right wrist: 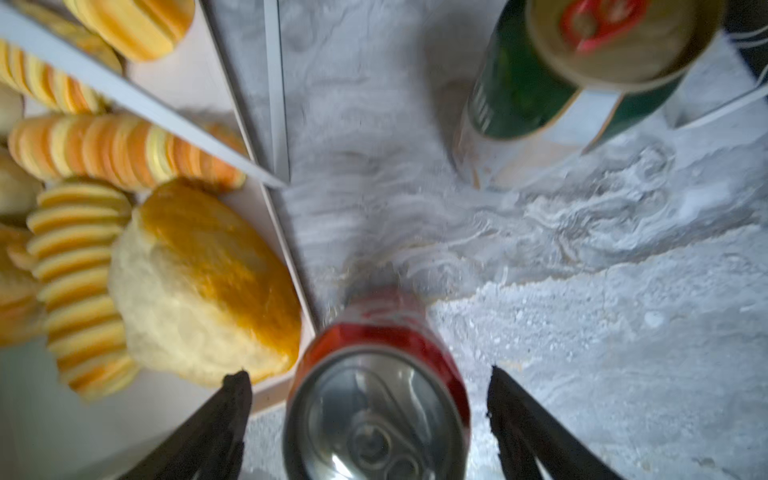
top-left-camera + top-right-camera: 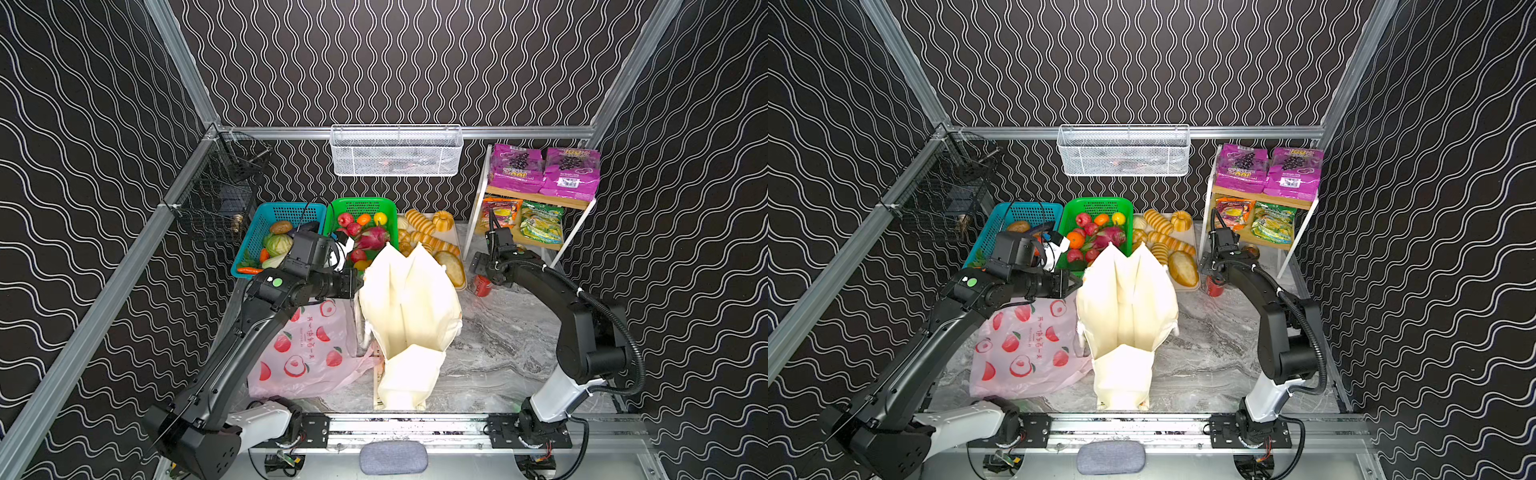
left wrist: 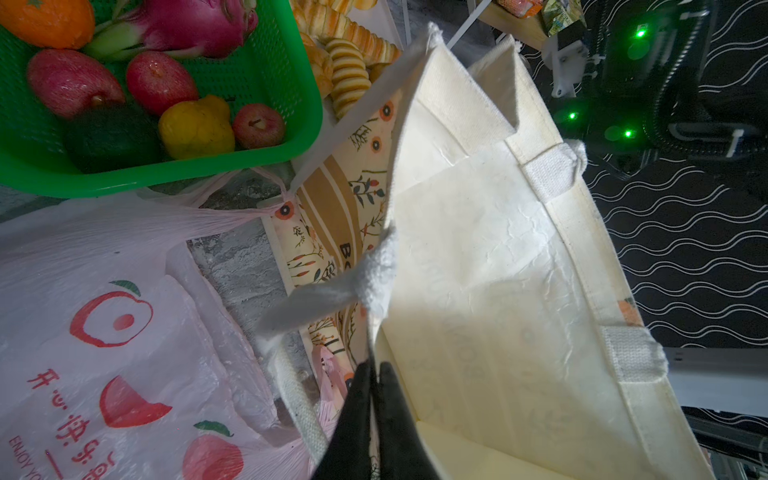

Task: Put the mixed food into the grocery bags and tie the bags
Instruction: 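Grasp the red cola can with the right gripper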

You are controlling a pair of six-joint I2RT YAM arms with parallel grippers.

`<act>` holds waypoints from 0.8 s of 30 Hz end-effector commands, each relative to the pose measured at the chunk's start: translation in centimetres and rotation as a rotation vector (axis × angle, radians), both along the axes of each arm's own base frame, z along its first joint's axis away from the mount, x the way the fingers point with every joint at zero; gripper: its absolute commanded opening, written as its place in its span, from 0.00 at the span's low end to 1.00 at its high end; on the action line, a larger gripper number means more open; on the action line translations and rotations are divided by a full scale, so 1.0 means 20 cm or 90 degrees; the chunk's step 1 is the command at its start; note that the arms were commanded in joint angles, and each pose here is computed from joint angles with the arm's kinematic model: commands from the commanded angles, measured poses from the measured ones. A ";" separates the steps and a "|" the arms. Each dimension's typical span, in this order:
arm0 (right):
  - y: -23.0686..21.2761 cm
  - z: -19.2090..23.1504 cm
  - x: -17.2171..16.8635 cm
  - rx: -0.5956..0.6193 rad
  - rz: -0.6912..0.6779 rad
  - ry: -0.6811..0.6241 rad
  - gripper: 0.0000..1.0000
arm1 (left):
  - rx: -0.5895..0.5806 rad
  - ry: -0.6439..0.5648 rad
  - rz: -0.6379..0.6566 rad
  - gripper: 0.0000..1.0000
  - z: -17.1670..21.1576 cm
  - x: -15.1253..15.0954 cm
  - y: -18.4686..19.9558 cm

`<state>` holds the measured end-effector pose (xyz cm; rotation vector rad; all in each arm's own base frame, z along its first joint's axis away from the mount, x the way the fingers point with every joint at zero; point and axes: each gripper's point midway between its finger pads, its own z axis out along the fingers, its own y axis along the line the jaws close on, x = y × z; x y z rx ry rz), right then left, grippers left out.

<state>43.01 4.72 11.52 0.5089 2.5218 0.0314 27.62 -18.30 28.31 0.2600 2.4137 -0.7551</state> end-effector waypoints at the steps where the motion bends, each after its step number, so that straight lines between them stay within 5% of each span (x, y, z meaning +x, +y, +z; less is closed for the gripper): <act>1: 0.00 -0.01 -0.04 0.024 0.022 0.036 0.87 | -0.020 -0.008 -0.005 0.09 0.04 0.01 -0.02; 4: -0.01 -0.03 -0.01 0.041 0.036 0.053 0.79 | -0.025 -0.005 -0.006 0.09 0.03 0.01 -0.03; 24: 0.01 -0.06 -0.01 0.031 0.069 0.108 0.77 | -0.036 -0.003 -0.001 0.09 0.06 0.00 -0.03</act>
